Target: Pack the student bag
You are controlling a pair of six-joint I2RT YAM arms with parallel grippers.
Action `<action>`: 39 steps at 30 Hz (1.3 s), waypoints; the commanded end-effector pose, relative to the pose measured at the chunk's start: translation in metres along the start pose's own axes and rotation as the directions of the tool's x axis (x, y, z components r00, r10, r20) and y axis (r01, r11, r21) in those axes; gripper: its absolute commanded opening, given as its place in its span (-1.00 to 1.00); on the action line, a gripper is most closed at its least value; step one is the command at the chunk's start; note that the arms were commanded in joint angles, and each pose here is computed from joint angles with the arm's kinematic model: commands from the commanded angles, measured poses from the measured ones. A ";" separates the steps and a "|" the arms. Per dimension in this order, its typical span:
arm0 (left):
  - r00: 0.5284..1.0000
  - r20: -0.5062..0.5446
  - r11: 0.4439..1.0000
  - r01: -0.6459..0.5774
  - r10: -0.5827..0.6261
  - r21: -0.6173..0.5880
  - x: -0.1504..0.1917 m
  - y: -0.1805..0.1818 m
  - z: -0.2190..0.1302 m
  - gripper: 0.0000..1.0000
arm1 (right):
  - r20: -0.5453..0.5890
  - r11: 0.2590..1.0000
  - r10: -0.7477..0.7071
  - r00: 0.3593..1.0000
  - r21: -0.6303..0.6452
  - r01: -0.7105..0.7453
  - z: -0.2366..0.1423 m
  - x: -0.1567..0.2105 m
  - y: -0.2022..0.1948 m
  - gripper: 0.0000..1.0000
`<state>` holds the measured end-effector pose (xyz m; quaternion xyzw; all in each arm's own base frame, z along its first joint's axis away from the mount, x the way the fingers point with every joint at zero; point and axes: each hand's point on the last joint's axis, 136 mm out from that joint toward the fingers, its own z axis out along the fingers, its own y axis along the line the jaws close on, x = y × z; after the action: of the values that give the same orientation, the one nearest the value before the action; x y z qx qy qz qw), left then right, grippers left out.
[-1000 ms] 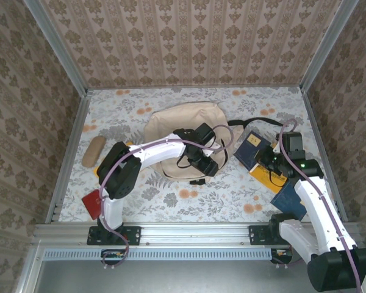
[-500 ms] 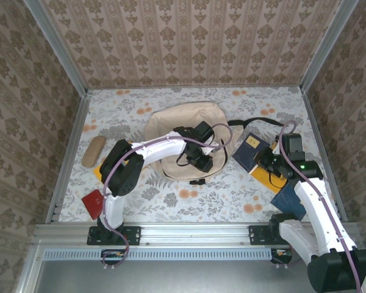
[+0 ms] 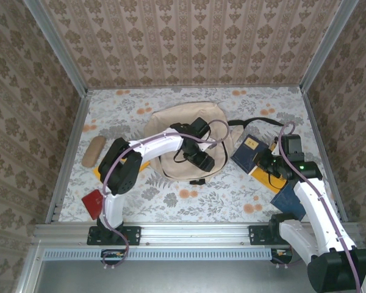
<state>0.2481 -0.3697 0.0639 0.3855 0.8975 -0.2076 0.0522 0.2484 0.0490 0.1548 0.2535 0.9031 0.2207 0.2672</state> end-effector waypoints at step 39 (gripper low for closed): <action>0.967 0.229 0.993 0.106 -0.113 0.043 -0.042 0.008 -0.092 -0.82 | 0.070 0.993 -0.024 0.997 -0.111 0.032 -0.034 -0.005 0.024 -1.00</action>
<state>0.2756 -0.3526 0.1220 0.3399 0.9045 -0.2371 0.1001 0.2387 0.0521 0.1663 0.2528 0.8942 0.2382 0.2823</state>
